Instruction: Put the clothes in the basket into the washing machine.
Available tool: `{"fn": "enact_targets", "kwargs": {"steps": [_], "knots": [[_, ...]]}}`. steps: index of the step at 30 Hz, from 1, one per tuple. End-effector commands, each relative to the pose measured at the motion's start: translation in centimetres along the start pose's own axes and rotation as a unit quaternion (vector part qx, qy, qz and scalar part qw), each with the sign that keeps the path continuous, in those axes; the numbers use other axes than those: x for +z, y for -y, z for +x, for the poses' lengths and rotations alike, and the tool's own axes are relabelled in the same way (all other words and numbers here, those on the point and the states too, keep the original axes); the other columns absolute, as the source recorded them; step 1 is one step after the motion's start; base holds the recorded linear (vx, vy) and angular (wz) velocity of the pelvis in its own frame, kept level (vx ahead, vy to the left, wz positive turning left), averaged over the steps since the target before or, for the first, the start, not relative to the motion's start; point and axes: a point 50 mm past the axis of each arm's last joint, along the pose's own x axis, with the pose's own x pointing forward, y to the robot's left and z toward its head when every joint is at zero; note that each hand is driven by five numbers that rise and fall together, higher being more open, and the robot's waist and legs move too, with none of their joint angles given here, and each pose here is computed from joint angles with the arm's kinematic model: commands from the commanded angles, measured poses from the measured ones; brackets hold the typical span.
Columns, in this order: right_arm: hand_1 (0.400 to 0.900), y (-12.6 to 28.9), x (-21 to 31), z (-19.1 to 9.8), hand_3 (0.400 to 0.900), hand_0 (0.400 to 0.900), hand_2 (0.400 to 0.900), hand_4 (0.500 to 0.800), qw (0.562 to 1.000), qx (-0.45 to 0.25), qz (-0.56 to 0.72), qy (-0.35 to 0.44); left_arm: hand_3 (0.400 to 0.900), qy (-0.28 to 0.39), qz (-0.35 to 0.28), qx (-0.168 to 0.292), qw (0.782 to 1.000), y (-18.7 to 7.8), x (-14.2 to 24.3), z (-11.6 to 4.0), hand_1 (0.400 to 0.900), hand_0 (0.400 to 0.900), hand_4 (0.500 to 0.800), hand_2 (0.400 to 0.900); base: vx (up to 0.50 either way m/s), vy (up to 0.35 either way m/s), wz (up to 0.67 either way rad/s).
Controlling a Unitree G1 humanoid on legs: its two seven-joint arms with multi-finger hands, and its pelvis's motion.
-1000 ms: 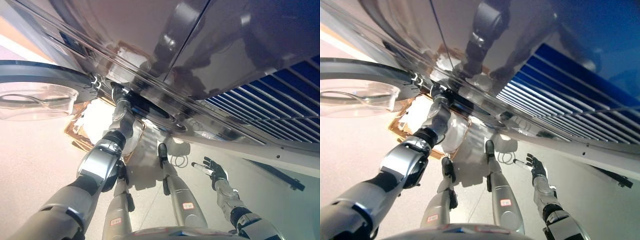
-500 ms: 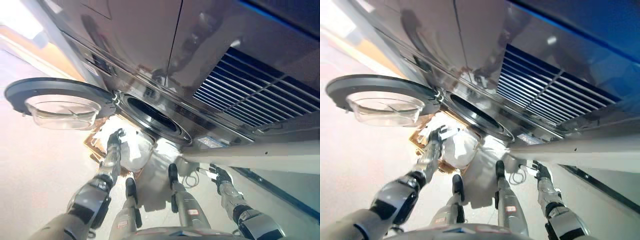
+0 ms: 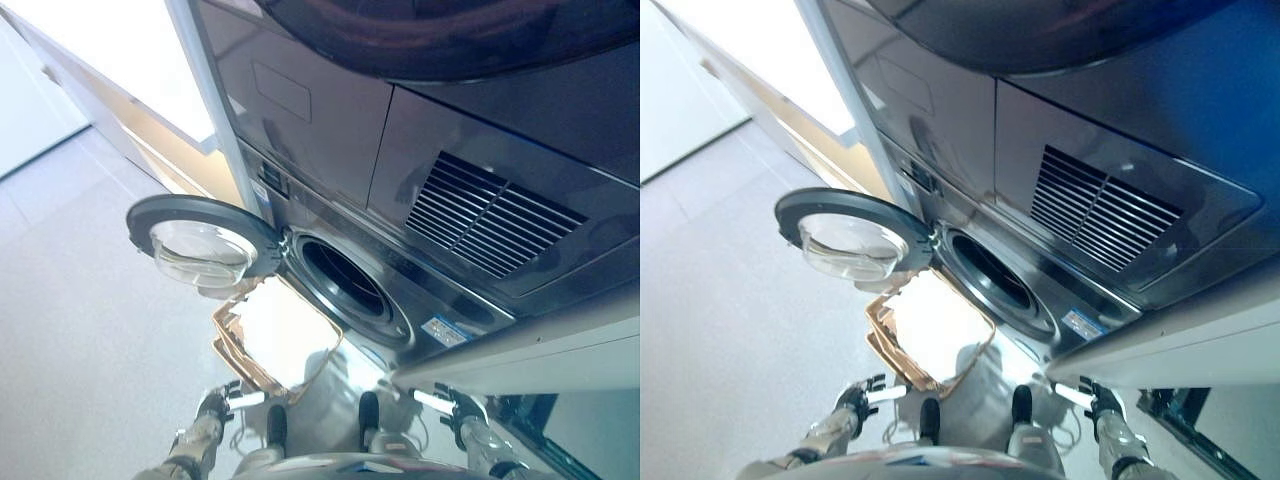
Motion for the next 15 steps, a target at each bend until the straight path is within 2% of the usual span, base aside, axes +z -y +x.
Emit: {"fn": "enact_targets", "kwargs": {"steps": [1, 4, 9, 15], "knots": [[0.9, 0.4, -1.6, -0.4, 0.9, 0.9, 0.9, 0.8, 1.0, 0.004, -0.023, -0.018, 0.9, 0.0, 0.062, -0.018, 0.998, 0.0, -0.5, -0.1, 0.9, 0.9, 0.8, 0.9, 0.025, 0.026, 0.16], [0.9, -0.1, -3.0, -0.8, 0.9, 0.9, 0.9, 0.8, 0.998, 0.018, -0.043, -0.038, 0.9, -0.013, 0.083, -0.035, 0.996, 0.3, -1.5, -0.4, 0.9, 0.9, 0.8, 0.9, 0.013, 0.028, 0.13], [0.9, -1.0, -4.0, -1.0, 0.9, 0.9, 0.9, 0.8, 0.993, 0.045, -0.095, -0.055, 0.9, -0.039, 0.078, -0.03, 0.996, -0.3, -2.8, -0.7, 0.9, 0.9, 0.8, 0.9, 0.009, 0.02, 0.0], [0.9, -1.5, -4.3, -1.1, 0.9, 0.9, 0.9, 0.8, 0.987, 0.058, -0.138, -0.06, 0.9, -0.049, 0.103, -0.034, 0.993, -0.5, -3.6, -1.0, 0.9, 0.9, 0.8, 0.9, 0.005, 0.024, -0.08]]}}
